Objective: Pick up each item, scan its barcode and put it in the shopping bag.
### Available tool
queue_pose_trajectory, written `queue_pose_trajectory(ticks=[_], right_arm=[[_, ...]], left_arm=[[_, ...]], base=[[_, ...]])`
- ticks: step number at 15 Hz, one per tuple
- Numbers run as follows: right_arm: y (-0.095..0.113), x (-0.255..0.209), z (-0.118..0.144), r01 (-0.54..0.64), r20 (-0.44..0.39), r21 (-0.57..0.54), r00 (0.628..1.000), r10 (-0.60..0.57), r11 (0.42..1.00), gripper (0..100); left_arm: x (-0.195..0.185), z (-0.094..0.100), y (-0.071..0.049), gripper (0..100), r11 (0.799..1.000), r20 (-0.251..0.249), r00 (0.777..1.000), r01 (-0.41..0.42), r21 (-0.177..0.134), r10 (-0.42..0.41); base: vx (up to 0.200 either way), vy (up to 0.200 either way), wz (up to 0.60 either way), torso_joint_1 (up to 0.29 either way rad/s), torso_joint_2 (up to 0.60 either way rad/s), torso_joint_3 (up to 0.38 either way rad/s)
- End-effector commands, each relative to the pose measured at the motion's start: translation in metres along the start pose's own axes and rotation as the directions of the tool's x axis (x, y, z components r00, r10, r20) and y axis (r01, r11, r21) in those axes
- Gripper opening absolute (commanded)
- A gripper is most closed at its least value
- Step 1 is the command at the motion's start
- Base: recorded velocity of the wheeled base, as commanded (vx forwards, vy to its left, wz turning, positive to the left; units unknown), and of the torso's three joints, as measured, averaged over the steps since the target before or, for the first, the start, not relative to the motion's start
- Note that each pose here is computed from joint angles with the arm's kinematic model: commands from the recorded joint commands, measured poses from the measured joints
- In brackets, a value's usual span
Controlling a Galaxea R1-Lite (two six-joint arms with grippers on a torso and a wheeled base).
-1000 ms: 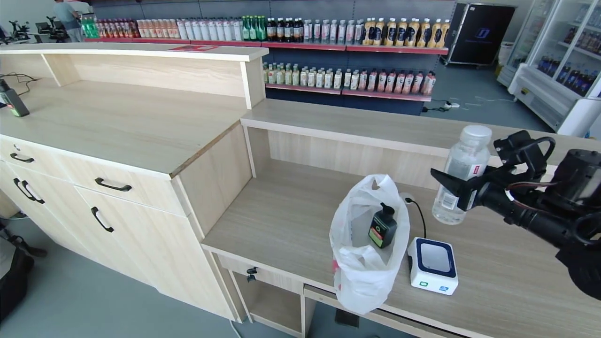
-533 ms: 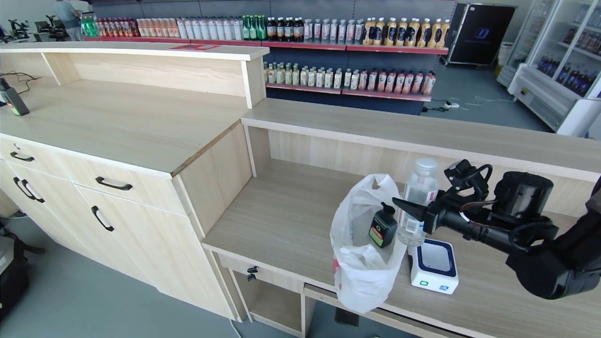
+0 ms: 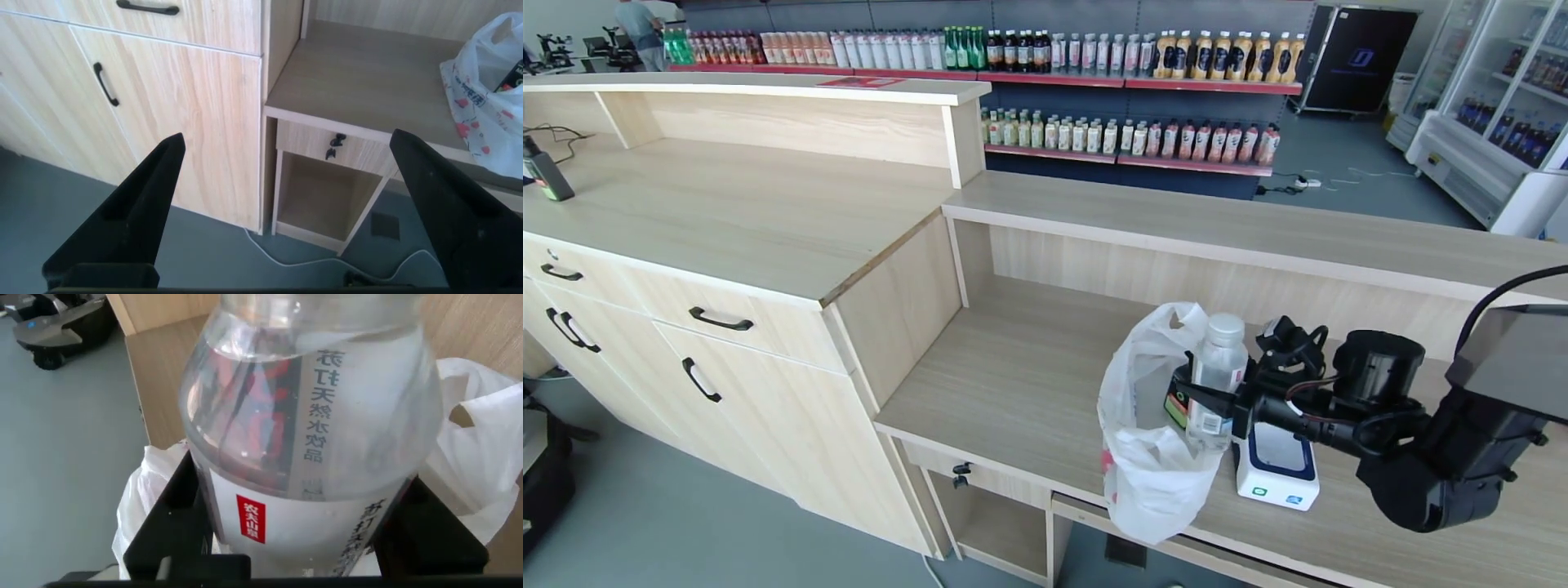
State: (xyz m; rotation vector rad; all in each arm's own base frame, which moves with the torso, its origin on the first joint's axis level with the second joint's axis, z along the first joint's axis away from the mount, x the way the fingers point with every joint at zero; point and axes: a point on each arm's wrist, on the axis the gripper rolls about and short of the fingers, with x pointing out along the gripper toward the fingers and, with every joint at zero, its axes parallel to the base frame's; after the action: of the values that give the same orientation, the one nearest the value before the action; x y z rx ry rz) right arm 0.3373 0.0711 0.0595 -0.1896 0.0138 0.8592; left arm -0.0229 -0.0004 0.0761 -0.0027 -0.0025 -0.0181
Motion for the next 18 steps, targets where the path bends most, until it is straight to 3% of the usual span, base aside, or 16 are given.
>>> queue_pose_trajectory(ticks=[1,9,12,18], right_arm=[[0.005,0.008,-0.026,-0.041,-0.033,0.026,0.999,0.042,0.999,0],[0.000,0.043,-0.049,-0.084,0.028,-0.024,0.996,0.085,0.996,0],[0.002,0.048,-0.068,-0.094,0.003,-0.001,0.996,0.094,0.996,0],[0.001,0.048,-0.078,-0.091,-0.013,-0.002,0.996,0.091,0.996,0]], left_arm=[[0.000,0.000,0.000,100,1.000,0.001,1.000,0.000,0.000,0.000],[0.000,0.000,0.000,100,1.000,0.001,1.000,0.000,0.000,0.000],[0.000,0.000,0.000,100,1.000,0.001,1.000,0.000,0.000,0.000],[0.000,0.000,0.000,100,1.000,0.001,1.000,0.000,0.000,0.000]], base=[[0.000,0.000,0.00,0.000,0.00,0.000],[0.000,0.000,0.00,0.000,0.00,0.000],[0.000,0.000,0.00,0.000,0.00,0.000],[0.000,0.000,0.00,0.000,0.00,0.000]])
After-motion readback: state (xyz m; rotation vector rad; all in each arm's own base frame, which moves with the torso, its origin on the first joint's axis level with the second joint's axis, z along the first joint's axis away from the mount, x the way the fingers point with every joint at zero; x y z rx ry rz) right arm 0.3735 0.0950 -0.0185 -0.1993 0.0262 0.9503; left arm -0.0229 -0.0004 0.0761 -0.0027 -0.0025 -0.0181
